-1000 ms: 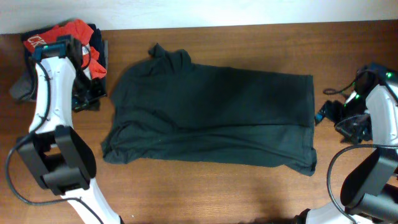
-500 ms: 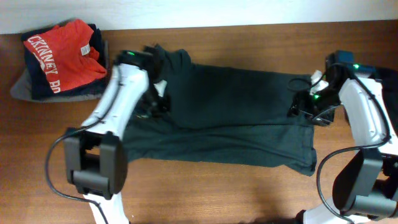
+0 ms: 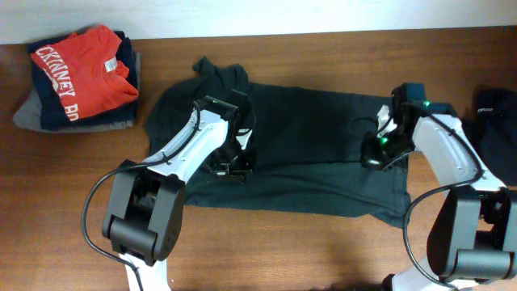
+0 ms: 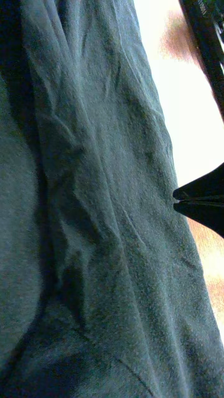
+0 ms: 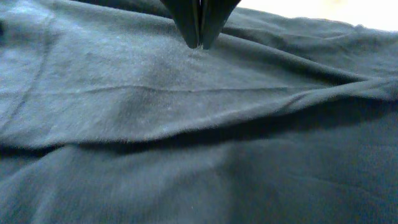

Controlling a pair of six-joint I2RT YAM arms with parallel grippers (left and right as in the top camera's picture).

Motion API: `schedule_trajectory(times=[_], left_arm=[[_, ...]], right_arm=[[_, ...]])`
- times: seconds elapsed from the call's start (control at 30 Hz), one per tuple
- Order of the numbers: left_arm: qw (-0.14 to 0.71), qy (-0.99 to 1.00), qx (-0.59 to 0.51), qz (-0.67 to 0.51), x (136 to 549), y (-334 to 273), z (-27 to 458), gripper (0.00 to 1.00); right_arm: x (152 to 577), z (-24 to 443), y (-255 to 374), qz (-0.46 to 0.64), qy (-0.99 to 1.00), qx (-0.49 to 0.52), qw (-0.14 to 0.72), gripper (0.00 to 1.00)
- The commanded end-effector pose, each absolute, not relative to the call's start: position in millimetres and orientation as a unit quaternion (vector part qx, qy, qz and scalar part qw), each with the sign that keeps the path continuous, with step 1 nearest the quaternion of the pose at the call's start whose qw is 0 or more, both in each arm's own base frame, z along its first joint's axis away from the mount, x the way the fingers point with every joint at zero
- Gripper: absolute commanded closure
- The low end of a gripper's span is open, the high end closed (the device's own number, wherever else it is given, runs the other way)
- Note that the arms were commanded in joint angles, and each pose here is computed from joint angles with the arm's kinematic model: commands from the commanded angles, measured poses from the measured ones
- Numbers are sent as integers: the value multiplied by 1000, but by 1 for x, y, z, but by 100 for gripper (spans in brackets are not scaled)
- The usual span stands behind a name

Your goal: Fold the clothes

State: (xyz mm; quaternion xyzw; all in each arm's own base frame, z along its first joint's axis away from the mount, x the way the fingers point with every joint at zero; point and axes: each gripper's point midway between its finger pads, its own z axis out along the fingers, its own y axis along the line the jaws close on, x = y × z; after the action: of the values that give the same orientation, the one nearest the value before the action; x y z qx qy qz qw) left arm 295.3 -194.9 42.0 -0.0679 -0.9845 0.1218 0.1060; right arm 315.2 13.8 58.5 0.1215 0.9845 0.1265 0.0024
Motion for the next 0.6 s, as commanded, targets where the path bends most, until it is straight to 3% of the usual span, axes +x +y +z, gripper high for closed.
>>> schedule_trajectory(times=[0.0, 0.57], left_arm=[[128, -982, -56, 124, 285, -195, 32, 99], [90, -993, -46, 61, 298, -172, 2, 99]], right_arm=[[303, 43, 18, 128, 981, 143, -19, 96], [284, 10, 6, 85, 981, 169, -27, 96]])
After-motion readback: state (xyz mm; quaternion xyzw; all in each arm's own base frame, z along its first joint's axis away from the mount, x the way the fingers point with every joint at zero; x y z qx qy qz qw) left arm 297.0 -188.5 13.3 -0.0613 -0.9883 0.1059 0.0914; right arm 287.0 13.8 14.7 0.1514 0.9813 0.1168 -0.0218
